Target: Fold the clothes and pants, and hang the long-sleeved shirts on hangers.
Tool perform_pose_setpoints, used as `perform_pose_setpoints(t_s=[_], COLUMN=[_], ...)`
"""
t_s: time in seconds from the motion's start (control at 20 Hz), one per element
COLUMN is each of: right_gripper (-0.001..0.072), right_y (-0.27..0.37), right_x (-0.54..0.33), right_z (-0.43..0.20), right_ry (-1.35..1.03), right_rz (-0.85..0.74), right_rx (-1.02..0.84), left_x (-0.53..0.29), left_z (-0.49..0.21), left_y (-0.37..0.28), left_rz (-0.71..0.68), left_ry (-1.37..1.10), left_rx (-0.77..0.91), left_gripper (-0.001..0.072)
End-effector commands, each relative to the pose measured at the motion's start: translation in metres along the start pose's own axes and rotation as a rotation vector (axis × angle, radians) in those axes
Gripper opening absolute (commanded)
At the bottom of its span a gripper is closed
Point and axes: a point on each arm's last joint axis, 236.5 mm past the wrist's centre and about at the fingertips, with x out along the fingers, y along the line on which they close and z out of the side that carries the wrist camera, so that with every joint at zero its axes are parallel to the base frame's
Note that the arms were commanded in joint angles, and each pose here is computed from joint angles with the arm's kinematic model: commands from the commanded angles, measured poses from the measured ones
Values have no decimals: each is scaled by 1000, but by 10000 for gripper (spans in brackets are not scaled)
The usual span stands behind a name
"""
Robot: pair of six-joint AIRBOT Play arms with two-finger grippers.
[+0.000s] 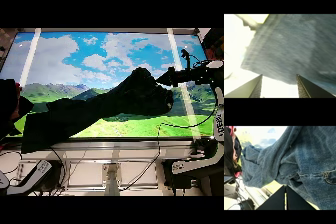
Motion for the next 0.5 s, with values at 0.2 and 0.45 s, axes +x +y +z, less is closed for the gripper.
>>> perform_pose_setpoints(t_s=[0.2, 0.45], right_gripper=[31, 31], right_y=[0, 2], right_x=[0, 0], right_z=[0, -4], right_ry=[2, 17], right_rz=[1, 8], right_rx=[0, -1], left_x=[15, 38], left_z=[-3, -17], left_y=[55, 49], left_rz=[132, 59], left_ry=[57, 186], left_rx=[80, 179], left_gripper=[470, 468])
